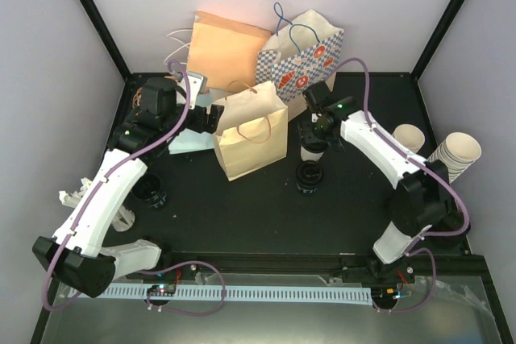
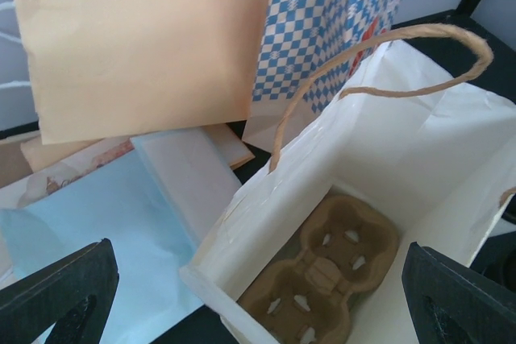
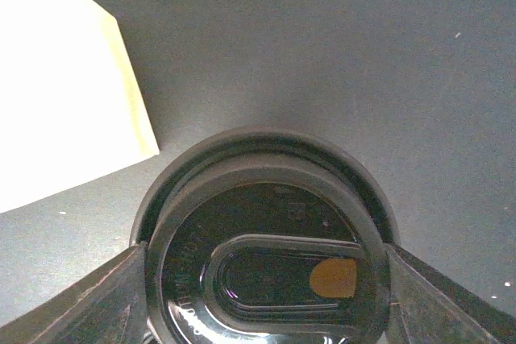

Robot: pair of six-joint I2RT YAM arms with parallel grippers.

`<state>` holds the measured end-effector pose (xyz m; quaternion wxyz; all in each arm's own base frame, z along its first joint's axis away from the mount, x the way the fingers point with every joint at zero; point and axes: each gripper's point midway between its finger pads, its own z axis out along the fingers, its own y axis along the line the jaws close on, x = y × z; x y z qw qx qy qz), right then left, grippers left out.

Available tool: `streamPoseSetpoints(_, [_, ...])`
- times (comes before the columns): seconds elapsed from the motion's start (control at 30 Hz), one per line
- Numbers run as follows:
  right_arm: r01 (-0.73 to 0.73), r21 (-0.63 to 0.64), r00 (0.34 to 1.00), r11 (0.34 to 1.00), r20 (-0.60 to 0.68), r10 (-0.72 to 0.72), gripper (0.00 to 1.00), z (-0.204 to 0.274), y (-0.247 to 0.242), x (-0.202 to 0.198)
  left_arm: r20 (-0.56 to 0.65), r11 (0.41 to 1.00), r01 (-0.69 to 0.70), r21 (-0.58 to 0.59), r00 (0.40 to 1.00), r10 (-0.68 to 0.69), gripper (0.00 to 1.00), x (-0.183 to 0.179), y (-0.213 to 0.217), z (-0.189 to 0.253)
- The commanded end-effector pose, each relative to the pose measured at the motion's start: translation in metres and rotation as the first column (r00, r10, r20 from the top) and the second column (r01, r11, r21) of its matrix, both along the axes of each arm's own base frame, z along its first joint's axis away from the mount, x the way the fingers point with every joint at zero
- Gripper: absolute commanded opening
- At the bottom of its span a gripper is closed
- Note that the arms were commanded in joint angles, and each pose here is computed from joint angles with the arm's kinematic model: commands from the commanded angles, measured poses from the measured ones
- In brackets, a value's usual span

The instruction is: Pack the takeout coffee

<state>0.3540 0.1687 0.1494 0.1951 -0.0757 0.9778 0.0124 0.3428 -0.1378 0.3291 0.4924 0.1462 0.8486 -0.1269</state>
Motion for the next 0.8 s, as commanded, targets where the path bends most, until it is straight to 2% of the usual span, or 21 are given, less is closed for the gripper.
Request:
streamPoseSetpoints(0.0, [-0.037,0.044,0.989,0.998,0.146,0.03,0.75,0.06,0.0,0.001,0.088,0.995,0.1,0.01,0.991,-0.101,0.99,0.001,-0.013,0.018])
streamPoseSetpoints(0.1, [-0.041,0.05,0.977,0.998,0.212,0.03,0.76,0.087,-0.007,-0.004,0.122,0.977,0.203,0.071,0.97,-0.21,0.99,0.0,-0.025,0.02])
streamPoseSetpoints(0.2, [-0.048,0.067,0.961,0.997,0.274,0.027,0.77,0.116,-0.011,-0.008,0.142,0.97,0.216,0.109,0.963,-0.23,0.99,0.007,-0.027,0.027])
streamPoseSetpoints(0.33, [-0.084,0.123,0.934,0.989,0.357,0.035,0.77,0.156,-0.01,-0.015,0.154,0.934,0.302,0.19,0.931,-0.332,0.97,0.013,-0.038,0.026])
streamPoseSetpoints(0.47, [-0.146,0.185,0.897,0.972,0.439,0.051,0.77,0.197,-0.006,-0.027,0.058,0.928,0.328,0.174,0.938,-0.343,0.92,0.04,-0.038,0.005])
streamPoseSetpoints(0.6, [-0.222,0.236,0.849,0.946,0.524,0.068,0.77,0.234,-0.004,-0.043,-0.041,0.9,0.405,0.162,0.914,-0.404,0.87,0.052,-0.046,-0.007])
streamPoseSetpoints(0.67, [-0.263,0.257,0.828,0.93,0.554,0.081,0.77,0.247,-0.001,-0.05,-0.092,0.885,0.437,0.161,0.899,-0.428,0.82,0.055,-0.048,-0.016])
streamPoseSetpoints(0.77, [-0.316,0.282,0.806,0.906,0.583,0.1,0.77,0.261,0.004,-0.059,-0.128,0.856,0.496,0.144,0.867,-0.481,0.69,0.057,-0.055,-0.017])
